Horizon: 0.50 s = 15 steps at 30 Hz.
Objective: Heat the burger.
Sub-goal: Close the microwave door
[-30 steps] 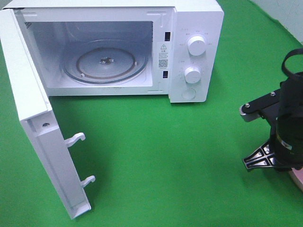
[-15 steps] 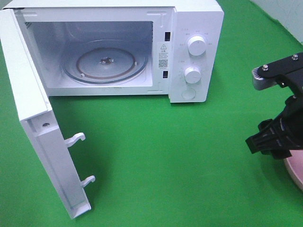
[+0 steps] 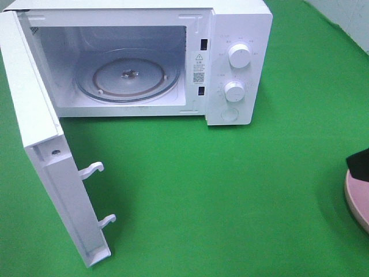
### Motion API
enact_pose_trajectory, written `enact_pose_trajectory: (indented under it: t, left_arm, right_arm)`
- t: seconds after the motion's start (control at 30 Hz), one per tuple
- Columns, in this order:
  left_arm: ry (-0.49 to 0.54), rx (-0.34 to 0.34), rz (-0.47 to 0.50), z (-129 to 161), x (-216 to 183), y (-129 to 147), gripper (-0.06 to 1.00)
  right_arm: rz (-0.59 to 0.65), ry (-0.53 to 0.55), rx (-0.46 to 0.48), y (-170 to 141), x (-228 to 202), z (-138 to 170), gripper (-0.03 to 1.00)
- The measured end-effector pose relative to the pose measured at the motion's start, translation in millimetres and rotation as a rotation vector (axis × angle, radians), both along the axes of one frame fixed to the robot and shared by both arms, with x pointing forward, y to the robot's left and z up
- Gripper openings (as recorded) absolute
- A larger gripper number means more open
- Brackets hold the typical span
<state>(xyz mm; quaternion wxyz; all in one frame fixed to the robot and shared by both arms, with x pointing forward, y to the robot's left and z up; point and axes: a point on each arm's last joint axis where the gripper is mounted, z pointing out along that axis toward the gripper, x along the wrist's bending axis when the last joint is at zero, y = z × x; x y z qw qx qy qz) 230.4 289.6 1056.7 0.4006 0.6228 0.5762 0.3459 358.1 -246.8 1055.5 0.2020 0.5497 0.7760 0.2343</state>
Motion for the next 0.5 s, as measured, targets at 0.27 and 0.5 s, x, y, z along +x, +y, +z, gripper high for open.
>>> enact_pose_trajectory:
  t: [0.27,0.5]
  left_arm:
    - [0.0,0.0,0.0,0.0,0.0,0.0,0.97]
    - [0.0,0.0,0.0,0.0,0.0,0.0,0.97]
  right_arm:
    - [-0.019,-0.041,0.022,-17.1,-27.7,11.7,0.76]
    - [-0.011,-0.067,0.017,-32.4,-52.6,14.6,0.76]
